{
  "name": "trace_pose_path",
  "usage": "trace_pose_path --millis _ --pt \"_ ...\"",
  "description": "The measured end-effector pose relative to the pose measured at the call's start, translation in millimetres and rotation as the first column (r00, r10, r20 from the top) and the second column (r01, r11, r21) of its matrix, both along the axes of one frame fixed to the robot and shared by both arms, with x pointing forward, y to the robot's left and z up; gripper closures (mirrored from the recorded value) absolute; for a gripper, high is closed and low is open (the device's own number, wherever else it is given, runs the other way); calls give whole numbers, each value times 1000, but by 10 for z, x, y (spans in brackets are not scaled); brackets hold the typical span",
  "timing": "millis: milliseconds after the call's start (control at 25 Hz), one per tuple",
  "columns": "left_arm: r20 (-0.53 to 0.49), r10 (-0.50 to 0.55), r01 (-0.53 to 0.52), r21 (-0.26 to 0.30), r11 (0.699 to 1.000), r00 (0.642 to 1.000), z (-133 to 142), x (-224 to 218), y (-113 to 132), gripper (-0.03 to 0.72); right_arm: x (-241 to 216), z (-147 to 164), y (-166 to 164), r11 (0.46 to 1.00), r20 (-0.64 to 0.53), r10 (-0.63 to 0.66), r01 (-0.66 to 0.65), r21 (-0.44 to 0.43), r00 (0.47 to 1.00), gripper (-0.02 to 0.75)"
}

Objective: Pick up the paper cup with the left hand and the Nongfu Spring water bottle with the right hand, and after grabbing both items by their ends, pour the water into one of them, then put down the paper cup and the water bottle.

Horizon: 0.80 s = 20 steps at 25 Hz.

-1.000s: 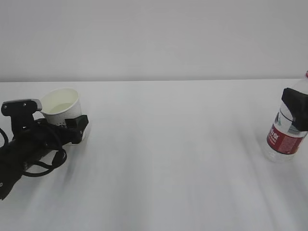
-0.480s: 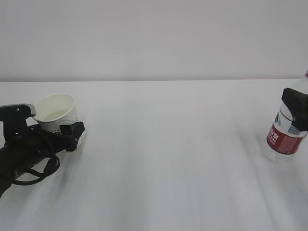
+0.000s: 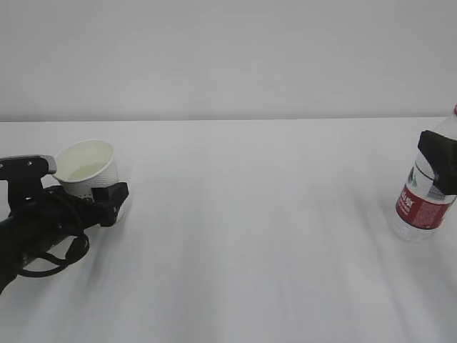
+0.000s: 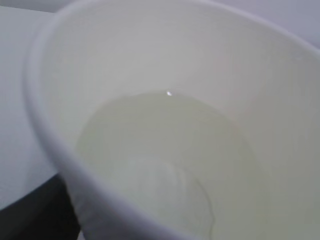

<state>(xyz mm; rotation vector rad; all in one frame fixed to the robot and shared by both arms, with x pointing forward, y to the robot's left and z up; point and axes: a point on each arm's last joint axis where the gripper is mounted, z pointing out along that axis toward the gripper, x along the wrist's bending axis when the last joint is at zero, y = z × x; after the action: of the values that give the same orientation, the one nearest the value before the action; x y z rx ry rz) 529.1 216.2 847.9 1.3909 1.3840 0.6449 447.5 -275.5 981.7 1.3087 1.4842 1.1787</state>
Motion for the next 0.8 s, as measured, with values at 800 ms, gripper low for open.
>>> trace_pose_path --millis 800 --pt "5 -53 53 3 999 999 2 -19 -41 92 0 0 0 1000 0 0 0 0 1000 145"
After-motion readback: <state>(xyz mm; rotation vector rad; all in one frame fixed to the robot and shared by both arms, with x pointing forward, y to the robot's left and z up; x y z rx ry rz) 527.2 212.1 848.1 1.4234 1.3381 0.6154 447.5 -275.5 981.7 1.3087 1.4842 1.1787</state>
